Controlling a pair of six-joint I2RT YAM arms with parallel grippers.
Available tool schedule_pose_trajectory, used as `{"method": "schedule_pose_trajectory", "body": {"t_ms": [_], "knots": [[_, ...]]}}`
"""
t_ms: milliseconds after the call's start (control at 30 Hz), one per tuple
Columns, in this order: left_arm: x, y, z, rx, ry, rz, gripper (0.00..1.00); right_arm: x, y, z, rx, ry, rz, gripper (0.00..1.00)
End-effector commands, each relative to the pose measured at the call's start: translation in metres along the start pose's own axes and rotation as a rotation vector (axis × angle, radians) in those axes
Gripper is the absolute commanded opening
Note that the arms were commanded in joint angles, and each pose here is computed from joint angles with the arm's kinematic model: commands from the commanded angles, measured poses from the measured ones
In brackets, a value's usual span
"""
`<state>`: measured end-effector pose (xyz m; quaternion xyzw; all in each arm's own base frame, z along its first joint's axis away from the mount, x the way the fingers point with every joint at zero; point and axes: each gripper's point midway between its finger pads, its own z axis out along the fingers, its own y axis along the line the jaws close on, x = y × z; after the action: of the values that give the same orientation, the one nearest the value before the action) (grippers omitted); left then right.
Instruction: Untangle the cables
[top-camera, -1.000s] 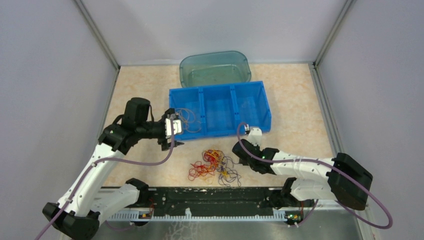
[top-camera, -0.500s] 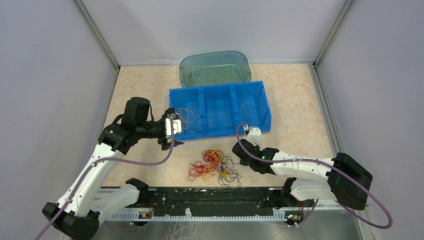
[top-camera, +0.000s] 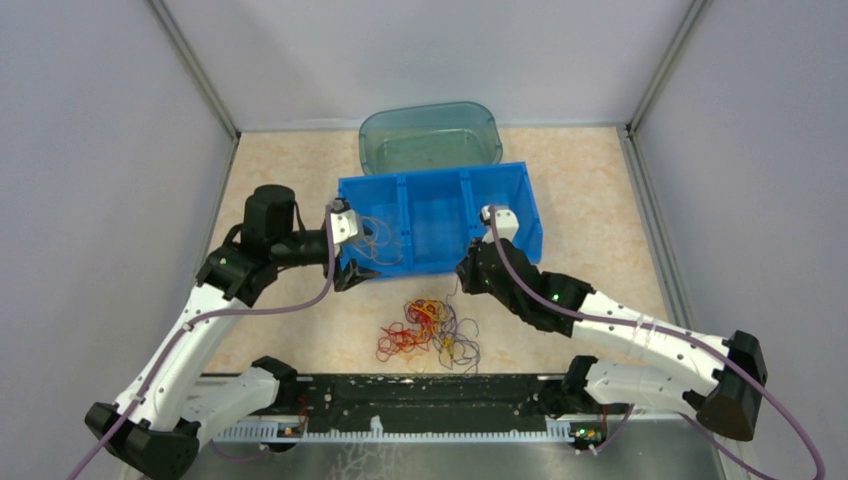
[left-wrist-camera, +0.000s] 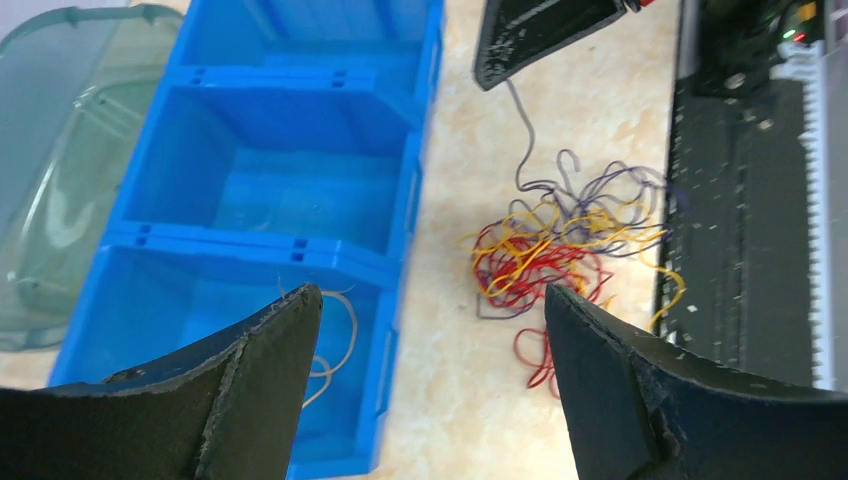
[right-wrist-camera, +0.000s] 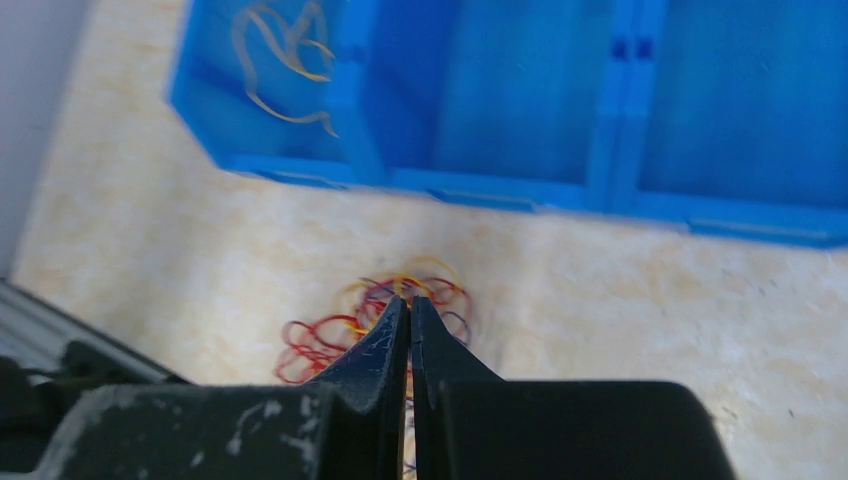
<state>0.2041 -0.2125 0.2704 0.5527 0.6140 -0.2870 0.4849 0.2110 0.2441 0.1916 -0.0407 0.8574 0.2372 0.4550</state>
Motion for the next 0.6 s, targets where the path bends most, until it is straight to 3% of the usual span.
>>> {"method": "schedule_pose_trajectory", "body": {"t_ms": [0,300,567], "knots": [[-0.025,-0.020,0.004,0.108,-0.105,-0.093,0.88,-0.057,0.055,-0.024,-0.233,-0.115,-0.019,0.00],[-0.024,-0.037,0.027,0.216,-0.133,-0.166,0.86,-0.086,0.107,-0.051,-0.492,-0.173,0.065,0.00],[-0.014,-0.066,0.060,0.323,-0.131,-0.336,0.84,-0.108,0.135,-0.074,-0.660,-0.239,0.142,0.00]]}}
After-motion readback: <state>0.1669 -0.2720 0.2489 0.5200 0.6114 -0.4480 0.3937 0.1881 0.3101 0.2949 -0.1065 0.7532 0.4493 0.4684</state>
